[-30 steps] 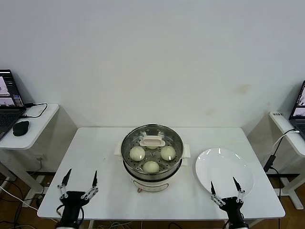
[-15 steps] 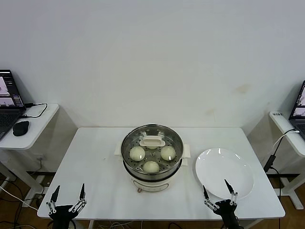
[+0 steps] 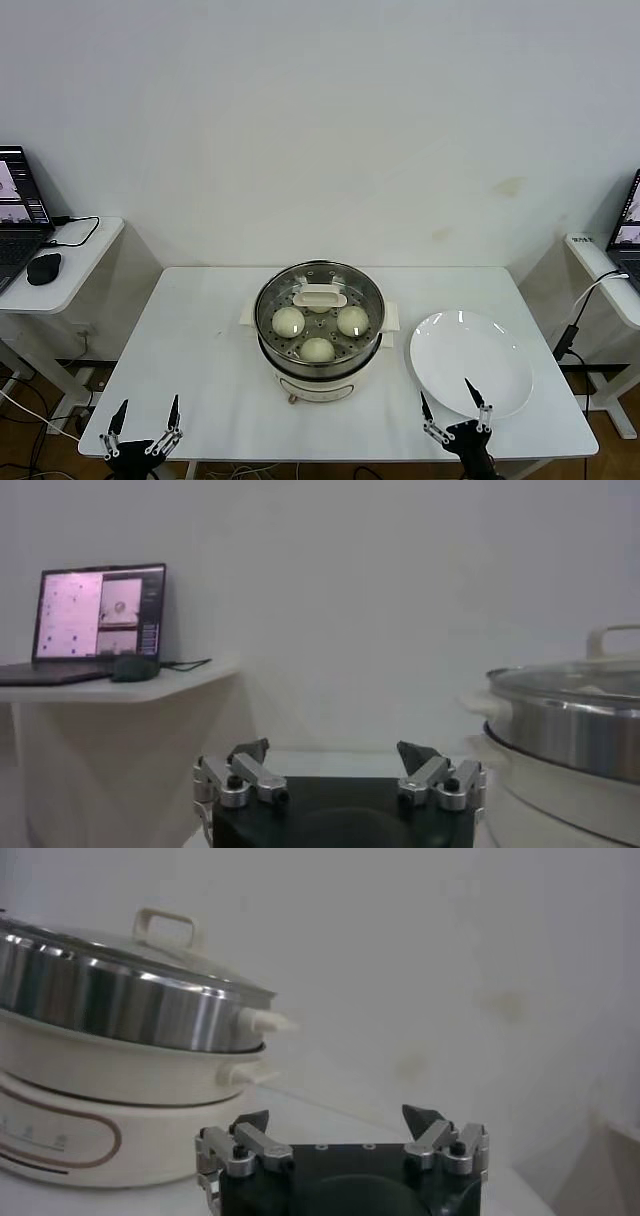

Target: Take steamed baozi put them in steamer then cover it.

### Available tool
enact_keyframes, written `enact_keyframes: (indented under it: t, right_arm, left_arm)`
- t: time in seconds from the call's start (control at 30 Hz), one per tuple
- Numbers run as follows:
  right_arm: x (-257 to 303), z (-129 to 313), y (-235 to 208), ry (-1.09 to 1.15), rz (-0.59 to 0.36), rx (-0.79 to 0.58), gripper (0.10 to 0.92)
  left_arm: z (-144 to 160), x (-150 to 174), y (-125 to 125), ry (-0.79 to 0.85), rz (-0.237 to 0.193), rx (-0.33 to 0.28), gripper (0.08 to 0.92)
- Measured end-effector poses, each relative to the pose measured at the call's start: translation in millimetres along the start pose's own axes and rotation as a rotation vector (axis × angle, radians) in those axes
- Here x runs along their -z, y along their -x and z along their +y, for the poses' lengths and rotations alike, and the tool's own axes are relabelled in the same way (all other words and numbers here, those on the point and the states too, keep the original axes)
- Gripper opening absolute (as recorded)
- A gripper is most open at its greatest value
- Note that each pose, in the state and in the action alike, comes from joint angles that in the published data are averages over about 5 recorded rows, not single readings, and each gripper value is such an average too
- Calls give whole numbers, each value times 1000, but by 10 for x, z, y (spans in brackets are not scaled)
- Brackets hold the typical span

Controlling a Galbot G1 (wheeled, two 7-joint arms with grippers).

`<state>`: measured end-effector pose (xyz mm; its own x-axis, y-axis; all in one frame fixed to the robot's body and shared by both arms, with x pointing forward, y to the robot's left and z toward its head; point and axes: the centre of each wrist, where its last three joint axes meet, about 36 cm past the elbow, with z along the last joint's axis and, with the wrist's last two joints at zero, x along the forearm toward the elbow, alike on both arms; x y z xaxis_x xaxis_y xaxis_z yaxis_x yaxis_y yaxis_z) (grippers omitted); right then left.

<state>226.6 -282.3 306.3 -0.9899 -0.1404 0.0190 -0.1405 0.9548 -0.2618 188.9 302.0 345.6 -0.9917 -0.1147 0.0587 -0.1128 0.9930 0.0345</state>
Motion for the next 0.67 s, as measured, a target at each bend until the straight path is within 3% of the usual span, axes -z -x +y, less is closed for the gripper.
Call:
enact_keyframes:
  t: [0.67]
  right_arm:
    - [89, 68, -97, 81, 67, 23, 823]
  left_arm:
    - [-125, -49, -71, -36, 56, -12, 823]
